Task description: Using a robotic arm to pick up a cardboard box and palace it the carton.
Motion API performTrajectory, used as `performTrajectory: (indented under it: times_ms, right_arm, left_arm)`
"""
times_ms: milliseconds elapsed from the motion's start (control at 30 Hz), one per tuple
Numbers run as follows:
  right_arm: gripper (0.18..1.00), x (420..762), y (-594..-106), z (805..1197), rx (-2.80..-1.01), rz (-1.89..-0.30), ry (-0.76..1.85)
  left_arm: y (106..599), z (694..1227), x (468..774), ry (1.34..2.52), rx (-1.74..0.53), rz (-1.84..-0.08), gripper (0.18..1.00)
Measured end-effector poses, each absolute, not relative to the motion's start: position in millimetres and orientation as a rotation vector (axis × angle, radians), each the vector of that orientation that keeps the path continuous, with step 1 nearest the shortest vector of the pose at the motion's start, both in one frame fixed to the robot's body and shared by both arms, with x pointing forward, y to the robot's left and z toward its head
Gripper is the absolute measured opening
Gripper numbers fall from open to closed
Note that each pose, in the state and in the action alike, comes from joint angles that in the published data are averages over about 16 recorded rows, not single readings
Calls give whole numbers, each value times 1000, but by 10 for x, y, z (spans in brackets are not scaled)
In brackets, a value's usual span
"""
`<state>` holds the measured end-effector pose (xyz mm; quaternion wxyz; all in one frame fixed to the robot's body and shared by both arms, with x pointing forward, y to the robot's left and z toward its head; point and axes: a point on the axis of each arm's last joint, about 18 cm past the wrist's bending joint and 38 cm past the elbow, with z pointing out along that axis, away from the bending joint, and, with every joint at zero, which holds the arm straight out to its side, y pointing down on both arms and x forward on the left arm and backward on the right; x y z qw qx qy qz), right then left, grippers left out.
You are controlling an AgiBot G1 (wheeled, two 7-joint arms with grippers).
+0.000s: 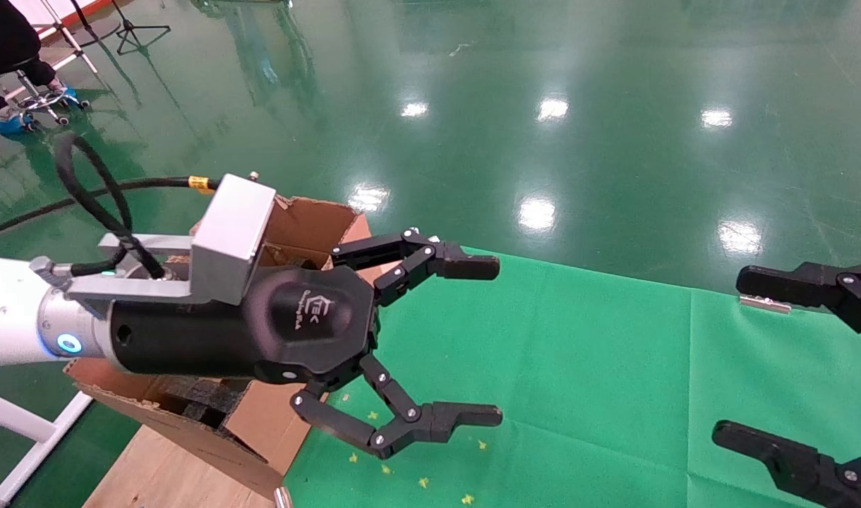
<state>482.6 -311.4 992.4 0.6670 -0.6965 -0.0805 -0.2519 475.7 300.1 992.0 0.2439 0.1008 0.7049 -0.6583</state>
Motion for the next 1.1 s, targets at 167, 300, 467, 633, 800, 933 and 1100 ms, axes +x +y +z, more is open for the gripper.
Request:
performTrajectory:
  times_ms: [167,300,467,633,800,933,1100]
  right_arm:
    - [1001,4826,-3114,9924,-1572,-569,-182]
    - [1001,4826,-3114,9924,-1572,-569,-182]
    - [1001,4826,-3114,9924,-1572,-569,-182]
    - [1001,4826,-3114,9924,-1572,-569,-182]
    - [1001,4826,-3114,9924,-1572,-569,-182]
    - [1001,4826,-3114,9924,-1572,-569,-182]
    - [1001,4826,-3114,9924,-1572,-569,-182]
  left_arm:
    - [3001,9920,4757,1925,275,-1798,1001]
    - [3002,9921,4757,1925,275,-1798,1001]
    - [3002,9921,4757,1925,275,-1798,1001]
    - [3002,9921,4757,1925,275,-1798,1001]
    - [3002,9921,4757,1925,275,-1798,1001]
    - [3002,9921,4757,1925,275,-1798,1001]
    - [3002,9921,4757,1925,275,-1798,1001]
